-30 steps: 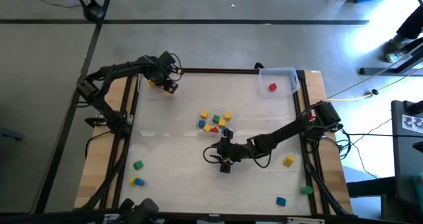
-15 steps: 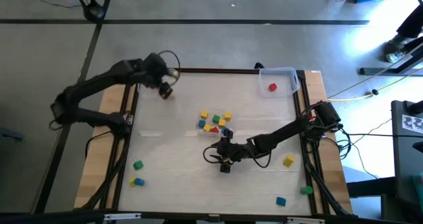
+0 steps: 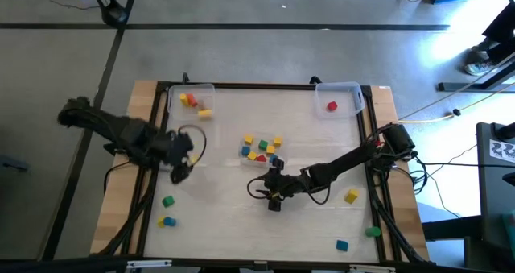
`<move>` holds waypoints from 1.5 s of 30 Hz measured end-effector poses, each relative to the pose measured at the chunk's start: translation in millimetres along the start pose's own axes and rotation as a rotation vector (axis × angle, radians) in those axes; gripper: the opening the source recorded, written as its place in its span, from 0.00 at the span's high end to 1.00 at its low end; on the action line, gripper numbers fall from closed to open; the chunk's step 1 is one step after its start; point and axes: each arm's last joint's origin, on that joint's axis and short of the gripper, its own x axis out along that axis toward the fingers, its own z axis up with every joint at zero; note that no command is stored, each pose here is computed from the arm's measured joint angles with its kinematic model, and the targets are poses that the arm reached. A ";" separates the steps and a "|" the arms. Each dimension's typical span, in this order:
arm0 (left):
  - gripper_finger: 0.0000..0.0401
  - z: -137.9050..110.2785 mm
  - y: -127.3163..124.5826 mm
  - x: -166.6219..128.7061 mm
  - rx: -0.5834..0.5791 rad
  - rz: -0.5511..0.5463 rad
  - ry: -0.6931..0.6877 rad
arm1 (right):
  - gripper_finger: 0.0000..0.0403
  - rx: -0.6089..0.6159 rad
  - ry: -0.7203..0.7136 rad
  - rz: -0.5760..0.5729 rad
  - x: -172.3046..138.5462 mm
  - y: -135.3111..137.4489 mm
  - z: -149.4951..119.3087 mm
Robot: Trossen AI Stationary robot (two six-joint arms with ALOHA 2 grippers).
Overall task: Sort blocks by size
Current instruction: Put the blue cylindrical block into the top left transparent bin
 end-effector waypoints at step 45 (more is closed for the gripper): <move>0.48 -135.7 -127.3 66.7 0.199 0.003 0.389 | 0.48 -0.015 0.010 -0.002 -0.1 -0.4 -0.9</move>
